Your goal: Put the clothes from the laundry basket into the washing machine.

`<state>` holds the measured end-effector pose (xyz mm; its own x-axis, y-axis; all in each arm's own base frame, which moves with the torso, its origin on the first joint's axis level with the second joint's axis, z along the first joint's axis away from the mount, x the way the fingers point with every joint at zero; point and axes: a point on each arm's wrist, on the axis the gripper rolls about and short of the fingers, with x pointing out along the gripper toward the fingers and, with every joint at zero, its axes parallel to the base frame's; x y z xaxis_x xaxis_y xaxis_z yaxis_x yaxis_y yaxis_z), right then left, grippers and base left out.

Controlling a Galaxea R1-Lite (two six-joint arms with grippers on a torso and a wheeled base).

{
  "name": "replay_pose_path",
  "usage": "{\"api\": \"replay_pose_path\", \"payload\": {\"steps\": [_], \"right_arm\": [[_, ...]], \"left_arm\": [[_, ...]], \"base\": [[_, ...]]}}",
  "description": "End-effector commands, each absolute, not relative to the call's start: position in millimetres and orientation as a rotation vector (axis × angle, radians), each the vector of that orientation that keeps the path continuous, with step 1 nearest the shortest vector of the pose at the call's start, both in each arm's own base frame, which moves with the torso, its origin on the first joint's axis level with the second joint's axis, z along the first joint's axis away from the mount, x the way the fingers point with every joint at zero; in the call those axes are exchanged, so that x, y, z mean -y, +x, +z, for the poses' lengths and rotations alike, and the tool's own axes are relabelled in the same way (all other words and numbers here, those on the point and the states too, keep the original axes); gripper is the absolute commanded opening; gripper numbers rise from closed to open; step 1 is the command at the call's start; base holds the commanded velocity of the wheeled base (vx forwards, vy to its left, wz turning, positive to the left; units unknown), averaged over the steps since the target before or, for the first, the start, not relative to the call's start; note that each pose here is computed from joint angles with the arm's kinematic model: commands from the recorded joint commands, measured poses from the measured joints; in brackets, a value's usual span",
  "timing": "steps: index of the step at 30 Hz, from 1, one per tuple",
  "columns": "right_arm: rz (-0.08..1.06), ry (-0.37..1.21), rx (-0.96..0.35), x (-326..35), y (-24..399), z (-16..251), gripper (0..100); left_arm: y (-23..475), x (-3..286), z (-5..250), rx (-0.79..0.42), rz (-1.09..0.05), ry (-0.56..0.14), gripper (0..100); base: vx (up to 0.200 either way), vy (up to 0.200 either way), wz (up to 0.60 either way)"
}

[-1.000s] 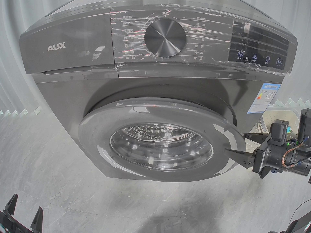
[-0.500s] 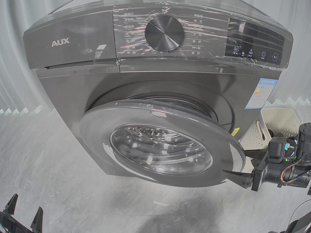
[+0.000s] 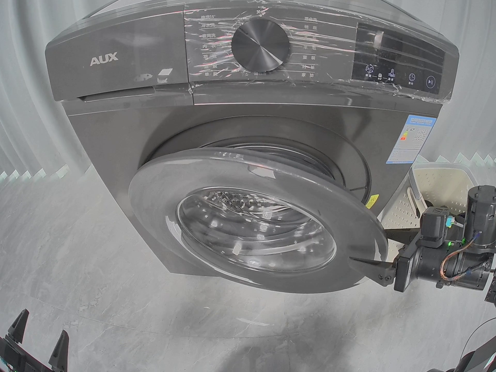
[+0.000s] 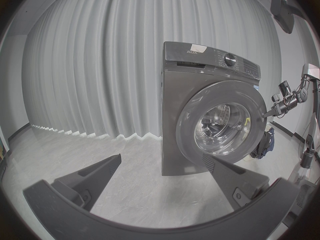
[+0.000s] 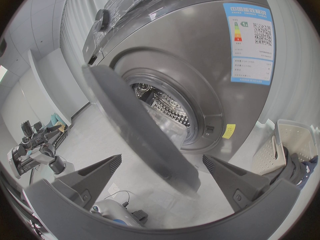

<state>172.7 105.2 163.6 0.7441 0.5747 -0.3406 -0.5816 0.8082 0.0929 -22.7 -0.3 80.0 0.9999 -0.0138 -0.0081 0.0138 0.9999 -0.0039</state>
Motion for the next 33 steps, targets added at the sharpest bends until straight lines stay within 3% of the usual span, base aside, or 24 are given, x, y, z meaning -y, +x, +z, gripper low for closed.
{"api": "replay_pose_path", "payload": {"steps": [1, 8, 16, 22, 33], "right_arm": [[0.669, -0.037, -0.406, -110.7, 167.0, 154.0, 100], [0.688, -0.036, -0.389, -102.1, 149.3, 153.6, 100], [0.663, -0.021, -0.348, -103.0, 157.9, 165.0, 100], [0.584, -0.02, -0.355, -103.9, 182.5, 166.8, 100], [0.723, -0.035, -0.41, -125.2, 164.2, 155.4, 100]], "left_arm": [[-22.9, 0.3, 75.1, -0.006, -0.014, -0.005, 100], [-22.9, 0.3, 75.1, -0.006, -0.014, -0.005, 100], [-22.9, 0.3, 75.1, -0.006, -0.014, -0.005, 100], [-22.9, 0.3, 75.1, -0.006, -0.014, -0.005, 100], [-22.9, 0.3, 75.1, -0.006, -0.014, -0.005, 100]], "base": [[0.0, 0.0, 0.0], [0.0, 0.0, 0.0], [0.0, 0.0, 0.0], [-0.2, 0.0, 0.0], [0.0, 0.0, 0.0]]}}
